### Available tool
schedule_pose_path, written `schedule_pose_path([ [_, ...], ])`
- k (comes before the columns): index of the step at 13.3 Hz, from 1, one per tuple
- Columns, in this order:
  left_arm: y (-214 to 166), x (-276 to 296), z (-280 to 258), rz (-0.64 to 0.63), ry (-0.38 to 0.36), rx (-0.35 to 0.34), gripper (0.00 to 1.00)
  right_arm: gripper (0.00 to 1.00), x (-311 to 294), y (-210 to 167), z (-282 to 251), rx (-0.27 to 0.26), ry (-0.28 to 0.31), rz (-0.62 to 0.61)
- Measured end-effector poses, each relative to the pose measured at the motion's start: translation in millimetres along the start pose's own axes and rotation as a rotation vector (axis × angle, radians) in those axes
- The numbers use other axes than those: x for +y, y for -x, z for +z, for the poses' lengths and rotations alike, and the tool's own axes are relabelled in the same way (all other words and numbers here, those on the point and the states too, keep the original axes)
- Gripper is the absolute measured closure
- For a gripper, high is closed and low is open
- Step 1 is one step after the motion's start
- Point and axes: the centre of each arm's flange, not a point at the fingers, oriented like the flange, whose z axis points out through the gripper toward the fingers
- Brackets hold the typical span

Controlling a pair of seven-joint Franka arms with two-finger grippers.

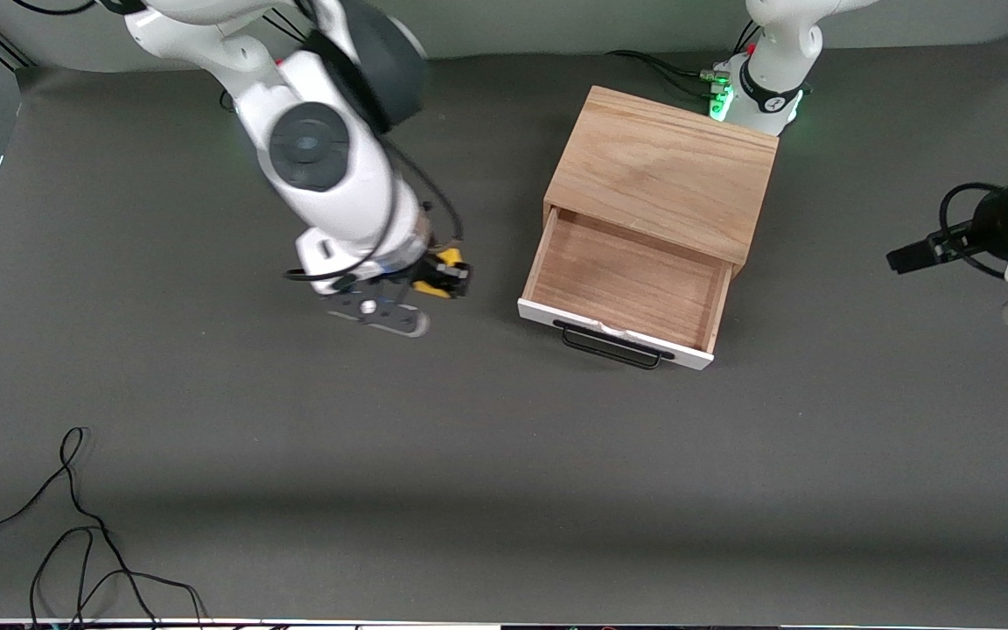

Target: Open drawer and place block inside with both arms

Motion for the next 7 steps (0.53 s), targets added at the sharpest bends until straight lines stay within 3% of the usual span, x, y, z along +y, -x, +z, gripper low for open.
schedule_pose_path([
  [5,18.0,-2.7,9.6,0.165,-0.016,0.089,0.00,0.44,-65.3,35.3,65.7,0.011,-0.039,0.044],
  [7,15.0,-0.2,13.4,0.232,-0.015,0.132,0.00,0.44,-78.0,51.6,86.0,0.003,-0.027,0.029],
])
